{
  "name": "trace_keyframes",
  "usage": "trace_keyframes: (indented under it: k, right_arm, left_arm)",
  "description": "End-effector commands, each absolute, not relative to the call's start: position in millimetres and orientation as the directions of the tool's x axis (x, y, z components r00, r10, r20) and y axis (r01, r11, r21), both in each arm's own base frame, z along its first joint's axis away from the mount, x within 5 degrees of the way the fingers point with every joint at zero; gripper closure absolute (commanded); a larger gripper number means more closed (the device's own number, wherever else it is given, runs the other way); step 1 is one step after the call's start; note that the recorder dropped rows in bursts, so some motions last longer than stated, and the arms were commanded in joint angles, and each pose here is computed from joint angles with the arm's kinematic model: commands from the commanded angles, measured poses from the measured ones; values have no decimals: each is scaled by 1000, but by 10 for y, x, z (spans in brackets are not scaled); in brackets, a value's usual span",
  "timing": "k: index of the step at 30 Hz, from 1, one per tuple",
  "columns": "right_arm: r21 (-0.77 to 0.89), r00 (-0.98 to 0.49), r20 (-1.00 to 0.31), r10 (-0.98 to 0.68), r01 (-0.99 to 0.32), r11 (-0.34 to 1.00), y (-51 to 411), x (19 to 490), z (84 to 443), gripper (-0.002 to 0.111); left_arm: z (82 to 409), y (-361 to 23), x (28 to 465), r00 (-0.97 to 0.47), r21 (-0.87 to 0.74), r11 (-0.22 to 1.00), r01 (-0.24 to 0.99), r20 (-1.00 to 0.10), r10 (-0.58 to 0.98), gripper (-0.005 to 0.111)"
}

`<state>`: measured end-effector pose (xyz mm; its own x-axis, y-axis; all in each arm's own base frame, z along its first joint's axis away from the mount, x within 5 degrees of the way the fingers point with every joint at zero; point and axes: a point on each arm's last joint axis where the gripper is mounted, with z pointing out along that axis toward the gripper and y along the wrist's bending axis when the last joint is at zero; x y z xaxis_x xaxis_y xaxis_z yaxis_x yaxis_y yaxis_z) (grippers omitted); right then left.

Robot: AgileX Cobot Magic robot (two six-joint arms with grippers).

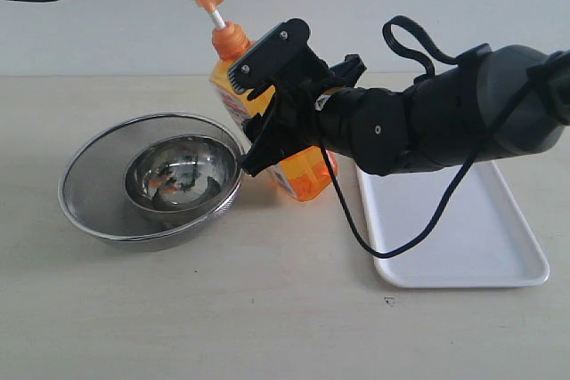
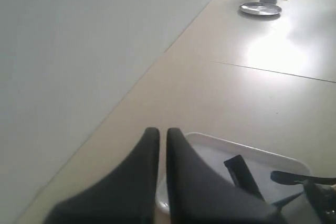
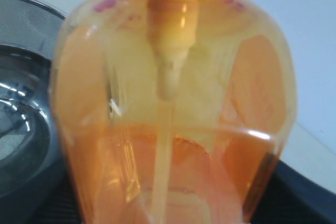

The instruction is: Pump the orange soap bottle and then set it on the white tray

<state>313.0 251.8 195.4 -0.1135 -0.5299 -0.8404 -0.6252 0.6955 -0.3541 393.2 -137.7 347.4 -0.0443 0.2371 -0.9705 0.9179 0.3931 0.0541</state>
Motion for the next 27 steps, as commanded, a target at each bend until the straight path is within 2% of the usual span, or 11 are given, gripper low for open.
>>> trace_keyframes:
  k: [1,5,8,11,14,19,24,26,27]
  right_arm:
    - [-389,-50,-854,-518,-600,699,2529,3160,2076,108]
    - [-388,-52,-853,-520,-602,698,2529,3158,2073,108]
    - [-387,-54,-853,-518,-602,699,2529,3158,2073,108]
    - [-387,-54,-853,-518,-602,699,2529,3158,2073,108]
    - [-387,-54,-853,-518,-602,699,2529,3158,2073,108]
    - [-387,-54,-853,-518,-602,699,2529,3158,2073,108]
    - [-387,-54,-853,-518,-602,699,2529,3158,2073,108]
    - [-387,-54,-853,-518,-602,699,2529,3158,2073,108]
    - [-387,-54,-853,-518,-602,699,2529,3158,2073,108]
  left_arm:
    - [3497,-1393,3949,-105,-12,423,906,-974,199,102]
    - [3436,-1396,3985,-205,-115,445,888,-966,160,102]
    - [3443,-1395,3983,-328,-251,465,849,-940,94,102]
    - [3485,-1381,3988,-331,-256,475,842,-940,81,102]
    - [3517,-1397,3958,-89,-1,402,916,-976,200,102]
    - [3690,-1426,3733,309,364,178,914,-910,275,102]
    - [4000,-1396,3506,454,503,146,852,-849,270,102]
    - [4137,-1379,3402,533,580,135,803,-801,274,102]
    - [4299,-1347,3305,602,660,156,735,-741,296,102]
